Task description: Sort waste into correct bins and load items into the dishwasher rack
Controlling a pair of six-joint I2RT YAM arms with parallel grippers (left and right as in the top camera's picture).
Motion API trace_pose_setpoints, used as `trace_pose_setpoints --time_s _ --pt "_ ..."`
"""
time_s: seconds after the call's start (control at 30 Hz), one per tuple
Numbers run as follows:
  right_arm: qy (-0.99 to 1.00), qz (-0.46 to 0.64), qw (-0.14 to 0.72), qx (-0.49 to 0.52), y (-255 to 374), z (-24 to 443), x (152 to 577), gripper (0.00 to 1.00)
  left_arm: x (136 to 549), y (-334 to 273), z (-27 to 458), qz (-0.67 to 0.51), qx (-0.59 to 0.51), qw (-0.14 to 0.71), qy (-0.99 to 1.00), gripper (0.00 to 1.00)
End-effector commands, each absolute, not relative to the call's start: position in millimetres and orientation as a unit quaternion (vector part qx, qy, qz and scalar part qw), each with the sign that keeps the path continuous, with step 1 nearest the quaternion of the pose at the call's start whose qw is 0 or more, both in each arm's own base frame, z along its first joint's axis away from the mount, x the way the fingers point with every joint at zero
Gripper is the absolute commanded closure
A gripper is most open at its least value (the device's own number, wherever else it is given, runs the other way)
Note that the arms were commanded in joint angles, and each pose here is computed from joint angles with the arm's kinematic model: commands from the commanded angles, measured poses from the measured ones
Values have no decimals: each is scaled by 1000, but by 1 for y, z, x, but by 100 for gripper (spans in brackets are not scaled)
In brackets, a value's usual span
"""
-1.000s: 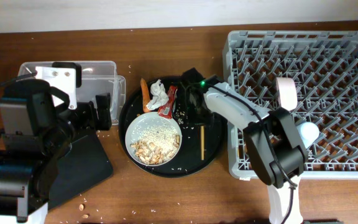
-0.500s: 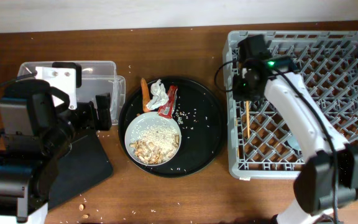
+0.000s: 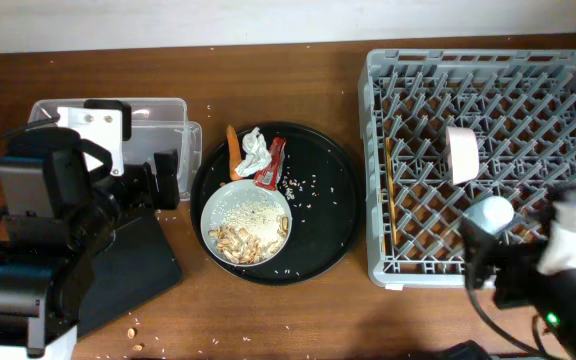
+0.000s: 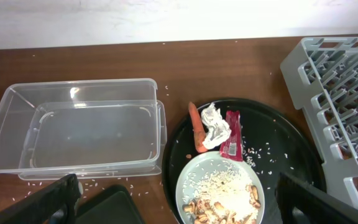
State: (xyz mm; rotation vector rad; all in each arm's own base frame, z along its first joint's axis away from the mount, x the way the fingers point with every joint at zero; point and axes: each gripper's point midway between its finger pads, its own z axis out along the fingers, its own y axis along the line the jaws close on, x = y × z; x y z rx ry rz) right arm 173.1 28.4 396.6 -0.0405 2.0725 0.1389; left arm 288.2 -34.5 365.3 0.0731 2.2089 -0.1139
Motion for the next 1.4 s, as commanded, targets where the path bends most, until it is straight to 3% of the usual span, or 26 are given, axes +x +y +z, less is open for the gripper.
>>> trace_pose_setpoints --time_s 0.0,0.17,0.33,0.43,0.8,0.87,0.9,1.03,1.13,1.2,1.27,1.37 --pt "830 -4 556 56 -8 377 179 2 287 -32 367 -45 20 451 891 1" --pt "789 10 608 87 -14 256 213 2 287 -32 367 -45 20 451 891 1" --pt "756 66 650 50 6 179 231 2 287 -32 367 -45 20 451 891 1" --pt "742 67 665 48 6 158 243 2 287 -32 367 -45 20 451 891 1" --pt "731 70 678 45 7 157 246 2 286 -33 367 -47 21 451 891 1" --pt "731 70 678 45 7 157 246 2 292 -71 377 -144 74 463 872 1" --pt "731 70 678 45 7 157 246 2 311 -75 366 -144 77 457 874 1" --pt "731 70 678 45 7 157 246 2 376 -144 229 -218 123 257 933 1" --pt "731 70 678 45 7 157 246 2 423 -160 129 -102 137 217 961 2" --pt "731 70 678 45 7 157 246 2 444 -172 91 -54 149 225 961 11" --pt "731 70 678 45 7 157 246 2 464 -172 63 -6 147 244 959 26" --pt "731 70 678 45 7 157 246 2 484 -165 35 24 136 258 956 37"
